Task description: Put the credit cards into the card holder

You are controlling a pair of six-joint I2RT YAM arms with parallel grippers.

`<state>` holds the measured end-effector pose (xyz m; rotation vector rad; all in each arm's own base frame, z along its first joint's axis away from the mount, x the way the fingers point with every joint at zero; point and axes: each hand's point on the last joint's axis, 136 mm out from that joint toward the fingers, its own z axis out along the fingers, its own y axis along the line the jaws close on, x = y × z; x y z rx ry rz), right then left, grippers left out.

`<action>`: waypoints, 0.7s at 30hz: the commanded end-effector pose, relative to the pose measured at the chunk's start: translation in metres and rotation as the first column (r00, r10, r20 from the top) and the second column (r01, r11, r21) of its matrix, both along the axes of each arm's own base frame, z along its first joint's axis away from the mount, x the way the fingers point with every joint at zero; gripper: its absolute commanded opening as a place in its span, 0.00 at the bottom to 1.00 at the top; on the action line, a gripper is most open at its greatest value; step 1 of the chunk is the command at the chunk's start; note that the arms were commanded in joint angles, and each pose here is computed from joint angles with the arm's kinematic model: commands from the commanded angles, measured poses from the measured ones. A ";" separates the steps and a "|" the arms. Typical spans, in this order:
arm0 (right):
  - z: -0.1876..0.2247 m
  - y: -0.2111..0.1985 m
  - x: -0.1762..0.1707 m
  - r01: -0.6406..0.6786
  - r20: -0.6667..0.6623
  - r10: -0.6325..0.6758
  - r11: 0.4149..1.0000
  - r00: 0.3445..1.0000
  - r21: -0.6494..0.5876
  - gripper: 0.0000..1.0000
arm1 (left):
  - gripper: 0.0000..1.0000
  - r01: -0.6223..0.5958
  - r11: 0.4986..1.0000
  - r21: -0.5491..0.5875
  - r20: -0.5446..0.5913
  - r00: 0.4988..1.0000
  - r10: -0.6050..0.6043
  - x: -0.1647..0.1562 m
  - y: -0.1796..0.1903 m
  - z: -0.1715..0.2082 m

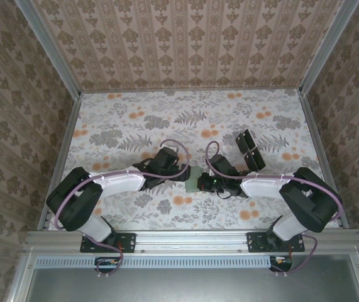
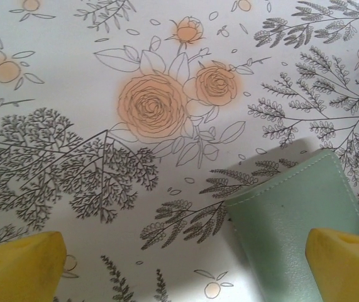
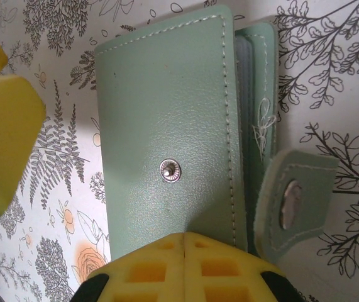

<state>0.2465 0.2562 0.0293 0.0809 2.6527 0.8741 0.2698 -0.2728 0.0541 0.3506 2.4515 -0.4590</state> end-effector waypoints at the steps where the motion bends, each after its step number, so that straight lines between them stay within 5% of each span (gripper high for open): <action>1: -0.003 0.002 0.002 -0.004 0.000 0.004 1.000 1.000 -0.011 0.00 | 1.00 0.041 0.999 -0.016 0.025 0.999 -0.041 0.005 -0.014 0.005; 13: 0.004 0.004 0.002 -0.011 0.006 0.011 1.000 1.000 -0.003 0.00 | 1.00 -0.017 0.997 0.073 -0.001 1.000 0.017 0.010 -0.002 -0.026; 21: 0.065 -0.020 0.011 0.031 0.140 -0.026 0.999 0.990 -0.035 0.30 | 1.00 -0.049 0.993 0.103 -0.015 0.999 0.051 0.006 0.010 -0.039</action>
